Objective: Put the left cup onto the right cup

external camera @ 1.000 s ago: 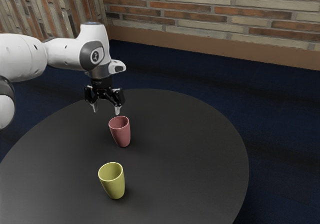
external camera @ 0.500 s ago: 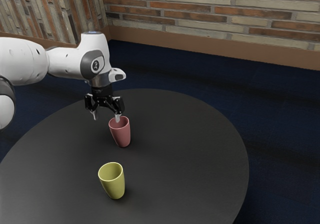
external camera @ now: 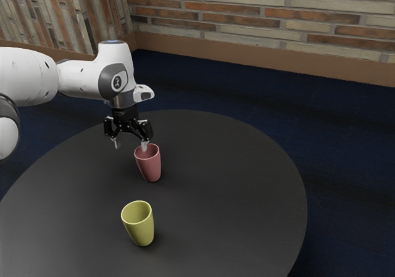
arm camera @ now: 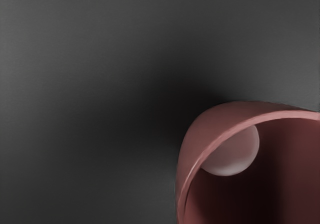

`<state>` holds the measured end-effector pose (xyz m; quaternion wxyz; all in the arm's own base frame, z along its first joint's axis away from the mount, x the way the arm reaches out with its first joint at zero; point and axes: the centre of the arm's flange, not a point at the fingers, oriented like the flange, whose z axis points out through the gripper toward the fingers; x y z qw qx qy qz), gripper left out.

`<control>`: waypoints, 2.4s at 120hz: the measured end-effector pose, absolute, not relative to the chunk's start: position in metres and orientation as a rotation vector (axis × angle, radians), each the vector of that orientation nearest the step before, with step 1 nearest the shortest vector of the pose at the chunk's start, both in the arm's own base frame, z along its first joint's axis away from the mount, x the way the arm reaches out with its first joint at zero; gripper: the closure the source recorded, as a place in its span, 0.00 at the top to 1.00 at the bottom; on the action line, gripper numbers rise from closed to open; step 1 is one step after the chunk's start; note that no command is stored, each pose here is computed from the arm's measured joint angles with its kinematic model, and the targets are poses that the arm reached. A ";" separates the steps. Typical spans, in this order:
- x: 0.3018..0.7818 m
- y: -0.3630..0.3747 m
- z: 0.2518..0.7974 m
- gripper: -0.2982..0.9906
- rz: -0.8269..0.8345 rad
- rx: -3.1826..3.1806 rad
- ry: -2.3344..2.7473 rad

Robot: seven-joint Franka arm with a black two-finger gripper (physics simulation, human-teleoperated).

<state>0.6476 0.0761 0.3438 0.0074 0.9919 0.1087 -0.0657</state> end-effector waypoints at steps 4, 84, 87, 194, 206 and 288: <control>0.647 0.076 0.343 0.77 -0.207 3.101 0.340; 0.647 0.074 0.324 0.69 -0.235 3.088 0.349; 0.647 0.073 0.324 0.68 -0.235 3.088 0.349; 0.655 0.064 0.321 0.49 -0.227 3.090 0.322; 0.655 0.064 0.320 0.47 -0.227 3.090 0.321; 0.655 0.065 0.316 0.34 -0.238 3.090 0.322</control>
